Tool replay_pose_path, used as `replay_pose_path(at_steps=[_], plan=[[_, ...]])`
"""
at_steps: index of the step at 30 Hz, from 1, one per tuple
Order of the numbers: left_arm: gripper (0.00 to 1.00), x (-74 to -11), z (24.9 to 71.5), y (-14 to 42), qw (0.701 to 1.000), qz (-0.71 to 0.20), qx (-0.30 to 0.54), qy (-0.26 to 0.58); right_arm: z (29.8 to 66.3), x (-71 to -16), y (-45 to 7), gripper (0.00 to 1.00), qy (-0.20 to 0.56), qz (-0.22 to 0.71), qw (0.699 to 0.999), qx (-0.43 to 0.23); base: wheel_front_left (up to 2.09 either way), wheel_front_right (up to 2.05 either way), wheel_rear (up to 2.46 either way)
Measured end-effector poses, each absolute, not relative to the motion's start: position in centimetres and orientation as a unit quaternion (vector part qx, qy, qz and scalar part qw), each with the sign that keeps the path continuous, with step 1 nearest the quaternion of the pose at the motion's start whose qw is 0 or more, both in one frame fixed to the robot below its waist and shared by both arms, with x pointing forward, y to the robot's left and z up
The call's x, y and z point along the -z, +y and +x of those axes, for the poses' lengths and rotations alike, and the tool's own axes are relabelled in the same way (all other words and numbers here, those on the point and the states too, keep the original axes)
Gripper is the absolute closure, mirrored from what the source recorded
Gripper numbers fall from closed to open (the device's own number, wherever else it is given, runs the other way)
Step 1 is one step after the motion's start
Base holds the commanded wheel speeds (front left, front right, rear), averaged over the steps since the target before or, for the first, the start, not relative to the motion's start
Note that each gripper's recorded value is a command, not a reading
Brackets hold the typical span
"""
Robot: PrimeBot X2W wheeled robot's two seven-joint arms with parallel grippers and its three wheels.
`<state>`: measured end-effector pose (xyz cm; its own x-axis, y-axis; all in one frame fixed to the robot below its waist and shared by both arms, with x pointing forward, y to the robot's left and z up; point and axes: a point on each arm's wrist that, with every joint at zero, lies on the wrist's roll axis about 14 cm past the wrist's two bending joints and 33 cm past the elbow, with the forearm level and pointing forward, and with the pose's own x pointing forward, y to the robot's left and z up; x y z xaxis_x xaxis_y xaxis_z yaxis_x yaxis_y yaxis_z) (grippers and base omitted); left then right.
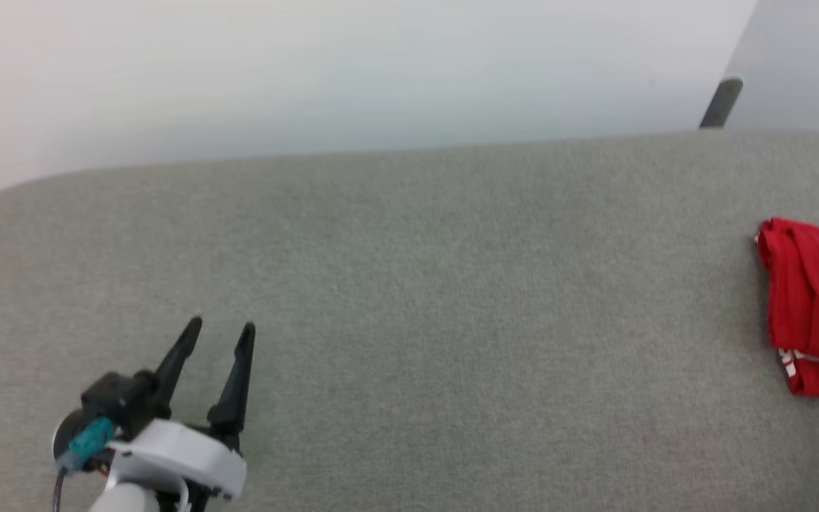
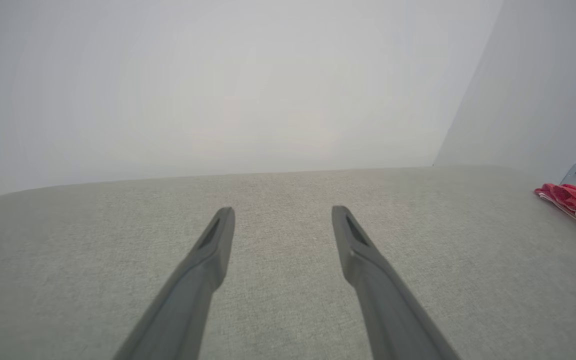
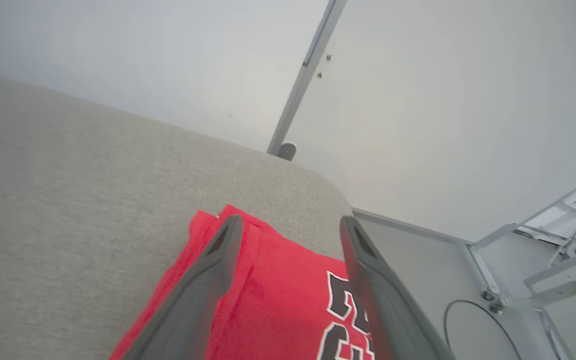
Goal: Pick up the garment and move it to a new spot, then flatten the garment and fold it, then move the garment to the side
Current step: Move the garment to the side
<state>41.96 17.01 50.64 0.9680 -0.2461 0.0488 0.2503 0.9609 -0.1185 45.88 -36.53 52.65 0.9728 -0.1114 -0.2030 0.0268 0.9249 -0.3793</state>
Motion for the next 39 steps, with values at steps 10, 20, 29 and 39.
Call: replay_pose_path(at_steps=[10, 20, 29, 39], plan=[[0.00, -52.5, 38.0, 21.7, 0.996, -0.047, 0.059, -0.049, 44.3, -55.2, -29.7, 0.00, -0.003, -0.125, 0.992, -0.011, 0.00, 0.00, 0.00], [0.00, -53.2, 35.3, 24.3, 0.997, -0.037, 0.015, -0.065, 40.5, -54.5, -24.9, 0.00, -0.055, -0.088, 0.994, -0.027, 0.00, 0.00, 0.00], [0.00, -52.4, 33.9, 24.8, 0.997, -0.042, 0.005, -0.058, 37.1, -53.1, -22.3, 0.00, -0.062, -0.067, 0.995, -0.030, 0.00, 0.00, 0.00], [0.00, -52.1, 33.2, 25.3, 0.998, -0.043, 0.001, -0.054, 34.7, -51.8, -19.6, 0.00, -0.056, -0.052, 0.996, -0.039, 0.00, 0.00, 0.00]])
